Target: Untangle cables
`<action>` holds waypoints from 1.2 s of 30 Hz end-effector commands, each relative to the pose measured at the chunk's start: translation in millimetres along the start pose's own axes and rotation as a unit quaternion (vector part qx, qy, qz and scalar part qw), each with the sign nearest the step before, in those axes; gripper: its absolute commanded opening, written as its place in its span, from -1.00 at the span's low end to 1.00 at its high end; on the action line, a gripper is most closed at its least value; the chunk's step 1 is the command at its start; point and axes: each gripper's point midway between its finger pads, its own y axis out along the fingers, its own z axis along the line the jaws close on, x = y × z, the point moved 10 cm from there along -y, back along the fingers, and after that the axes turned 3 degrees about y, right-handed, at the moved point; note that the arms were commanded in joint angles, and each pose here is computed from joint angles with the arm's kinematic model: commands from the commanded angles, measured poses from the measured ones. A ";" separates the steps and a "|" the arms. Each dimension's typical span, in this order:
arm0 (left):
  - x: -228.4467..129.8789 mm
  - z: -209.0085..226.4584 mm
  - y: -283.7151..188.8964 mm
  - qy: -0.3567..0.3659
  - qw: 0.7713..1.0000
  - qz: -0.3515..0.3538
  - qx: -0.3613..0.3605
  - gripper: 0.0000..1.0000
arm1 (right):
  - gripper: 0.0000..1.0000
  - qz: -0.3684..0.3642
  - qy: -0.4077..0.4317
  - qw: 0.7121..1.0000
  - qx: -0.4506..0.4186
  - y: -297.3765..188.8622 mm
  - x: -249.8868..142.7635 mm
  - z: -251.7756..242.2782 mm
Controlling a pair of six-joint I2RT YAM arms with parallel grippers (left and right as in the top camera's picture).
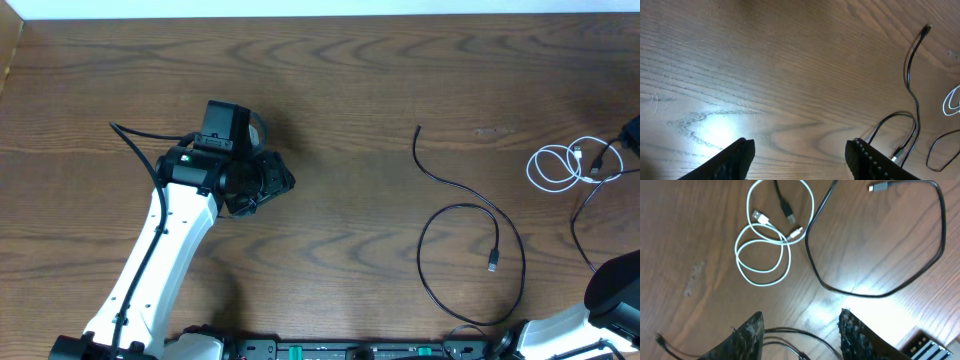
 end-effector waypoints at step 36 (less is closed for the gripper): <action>-0.8 1.3 -1.7 0.003 1.000 -0.001 0.006 0.26 | -0.98 0.023 -0.040 0.957 0.285 164.5 -50.4 20.6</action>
